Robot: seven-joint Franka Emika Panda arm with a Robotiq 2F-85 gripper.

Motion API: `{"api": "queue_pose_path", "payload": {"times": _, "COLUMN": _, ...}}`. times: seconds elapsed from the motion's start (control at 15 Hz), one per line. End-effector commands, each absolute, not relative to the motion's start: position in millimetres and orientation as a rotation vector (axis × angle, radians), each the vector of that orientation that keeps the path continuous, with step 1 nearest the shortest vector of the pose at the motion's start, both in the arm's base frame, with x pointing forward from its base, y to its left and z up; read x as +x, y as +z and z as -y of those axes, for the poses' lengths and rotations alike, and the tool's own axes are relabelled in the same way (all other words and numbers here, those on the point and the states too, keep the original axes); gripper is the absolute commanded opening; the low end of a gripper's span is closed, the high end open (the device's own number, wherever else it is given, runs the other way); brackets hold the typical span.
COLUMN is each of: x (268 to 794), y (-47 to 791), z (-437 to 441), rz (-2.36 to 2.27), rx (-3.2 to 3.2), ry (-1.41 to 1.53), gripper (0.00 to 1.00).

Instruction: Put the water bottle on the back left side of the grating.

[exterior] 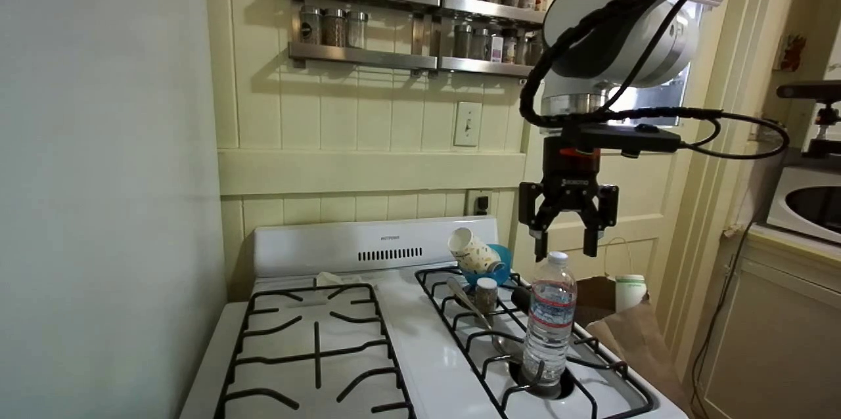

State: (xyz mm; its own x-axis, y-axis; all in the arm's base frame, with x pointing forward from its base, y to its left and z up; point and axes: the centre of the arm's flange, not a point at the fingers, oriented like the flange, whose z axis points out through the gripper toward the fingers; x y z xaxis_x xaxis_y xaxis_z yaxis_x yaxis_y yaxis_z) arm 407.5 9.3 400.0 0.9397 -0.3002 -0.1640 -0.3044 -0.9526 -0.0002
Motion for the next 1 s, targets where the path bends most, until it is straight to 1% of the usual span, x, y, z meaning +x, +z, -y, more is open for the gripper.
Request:
{"api": "queue_pose_path", "payload": {"times": 0.0, "x": 413.0, "y": 386.7, "z": -11.6, "rz": -0.517, "rx": -3.079, "ry": 0.235, "gripper": 0.80}}
{"api": "queue_pose_path", "payload": {"times": 0.07, "x": 414.5, "y": 384.7, "z": -11.5, "rz": -0.525, "rx": -3.081, "ry": 0.234, "gripper": 0.79}}
{"api": "queue_pose_path", "payload": {"times": 0.2, "x": 416.5, "y": 381.5, "z": -12.0, "rz": -0.530, "rx": -3.084, "ry": 0.234, "gripper": 0.65}}
{"api": "queue_pose_path", "payload": {"times": 0.33, "x": 416.6, "y": 380.9, "z": -12.7, "rz": -0.533, "rx": -3.090, "ry": 0.233, "gripper": 0.43}}
{"api": "queue_pose_path", "payload": {"times": 0.4, "x": 416.0, "y": 382.4, "z": -12.9, "rz": -0.535, "rx": -3.093, "ry": 0.229, "gripper": 0.38}}
{"api": "queue_pose_path", "payload": {"times": 0.6, "x": 413.7, "y": 390.7, "z": -13.1, "rz": -0.539, "rx": -3.114, "ry": 0.205, "gripper": 0.29}}
{"api": "queue_pose_path", "payload": {"times": 0.67, "x": 413.4, "y": 392.7, "z": -12.8, "rz": -0.540, "rx": -3.123, "ry": 0.199, "gripper": 0.35}}
{"api": "queue_pose_path", "payload": {"times": 0.73, "x": 413.3, "y": 392.8, "z": -12.5, "rz": -0.542, "rx": -3.131, "ry": 0.201, "gripper": 0.33}}
{"api": "queue_pose_path", "payload": {"times": 0.8, "x": 413.8, "y": 393.0, "z": -12.5, "rz": -0.542, "rx": -3.140, "ry": 0.202, "gripper": 0.24}}
{"api": "queue_pose_path", "payload": {"times": 0.87, "x": 413.8, "y": 393.7, "z": -12.9, "rz": -0.537, "rx": -3.148, "ry": 0.202, "gripper": 0.08}}
{"api": "queue_pose_path", "payload": {"times": 0.93, "x": 413.4, "y": 395.7, "z": -14.4, "rz": -0.529, "rx": -3.150, "ry": 0.202, "gripper": 0.07}}
